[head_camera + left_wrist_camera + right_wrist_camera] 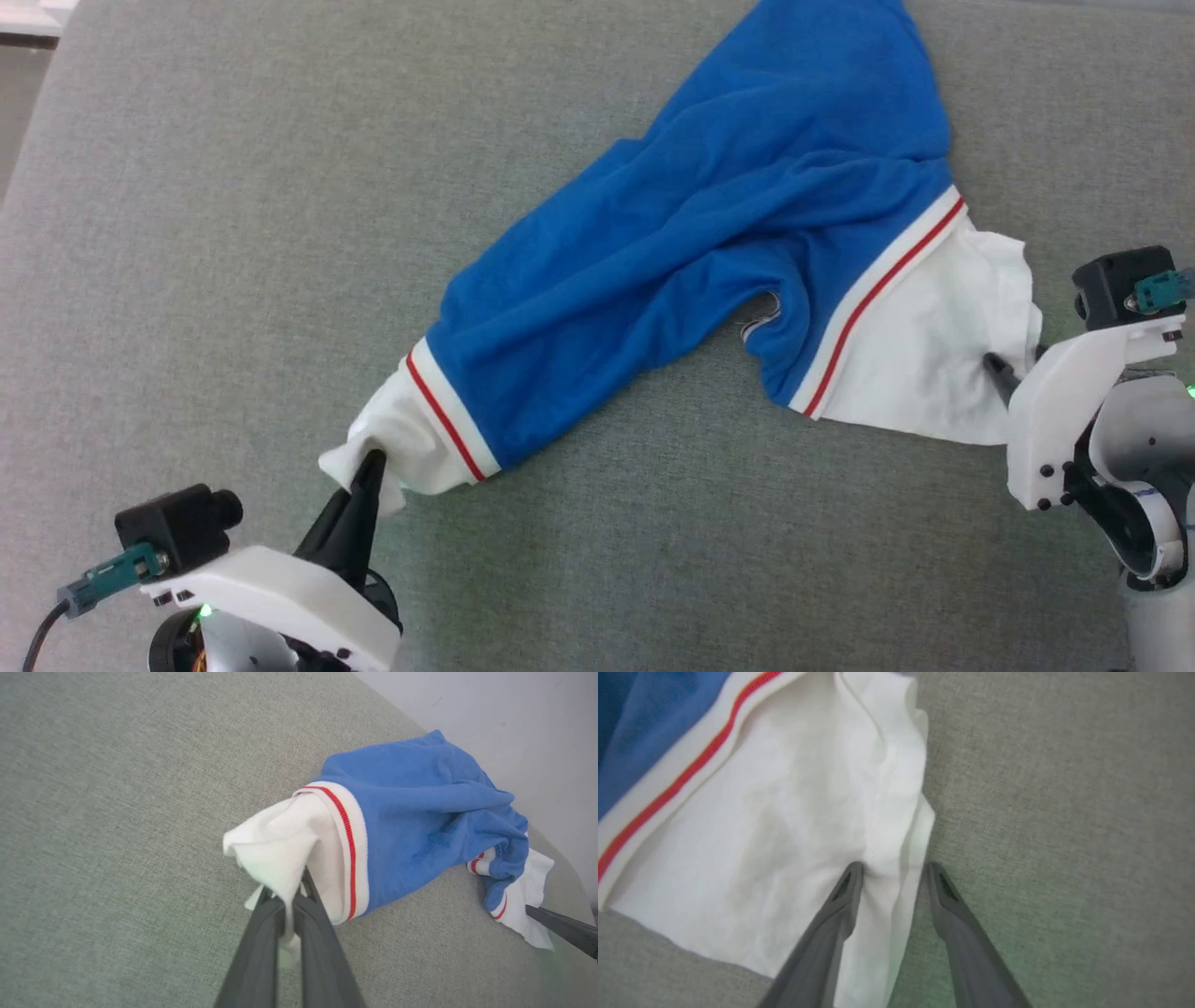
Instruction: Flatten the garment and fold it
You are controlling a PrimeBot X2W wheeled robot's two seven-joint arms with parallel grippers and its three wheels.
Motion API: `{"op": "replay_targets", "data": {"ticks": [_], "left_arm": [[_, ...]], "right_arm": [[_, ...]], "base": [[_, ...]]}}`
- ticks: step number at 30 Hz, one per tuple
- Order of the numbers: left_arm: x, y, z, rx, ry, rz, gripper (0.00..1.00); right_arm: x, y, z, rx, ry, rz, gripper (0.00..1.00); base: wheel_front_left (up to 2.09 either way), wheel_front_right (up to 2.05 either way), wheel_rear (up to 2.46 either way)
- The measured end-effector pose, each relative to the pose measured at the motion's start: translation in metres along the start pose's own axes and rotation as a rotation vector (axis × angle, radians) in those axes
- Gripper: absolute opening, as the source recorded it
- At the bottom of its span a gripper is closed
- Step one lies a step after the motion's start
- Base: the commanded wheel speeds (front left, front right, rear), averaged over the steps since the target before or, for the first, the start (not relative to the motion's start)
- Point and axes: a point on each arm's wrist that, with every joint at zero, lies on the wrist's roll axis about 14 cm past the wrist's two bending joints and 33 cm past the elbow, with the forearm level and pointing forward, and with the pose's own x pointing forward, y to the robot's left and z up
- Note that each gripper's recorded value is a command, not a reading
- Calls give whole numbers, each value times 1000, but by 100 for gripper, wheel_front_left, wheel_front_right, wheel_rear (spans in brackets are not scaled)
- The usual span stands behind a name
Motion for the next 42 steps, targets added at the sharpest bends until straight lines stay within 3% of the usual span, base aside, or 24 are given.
{"op": "replay_targets", "data": {"ticks": [6,11,15,20,28,36,42], "left_arm": [[2,-7,10,-3,-32,-30,0],[-2,-31,39,-16,-126,-121,0],[-11,-64,84,-12,-270,-241,0],[-33,-112,149,-5,-468,-407,0],[-94,-191,233,9,-707,-685,0],[-118,-245,256,69,-683,-815,0],[-68,-264,263,166,-581,-732,0]], "right_arm": [[-2,10,15,45,-83,38,0],[-31,6,54,175,-318,52,0],[-85,-14,106,240,-591,25,0],[-169,-30,156,238,-875,-10,0],[-299,-34,198,170,-1200,-41,0],[-368,-37,206,113,-1268,-100,0],[-354,-49,222,112,-1182,-134,0]], "base": [[0,0,0],[0,0,0],[0,0,0],[0,0,0],[0,0,0],[0,0,0],[0,0,0]]}}
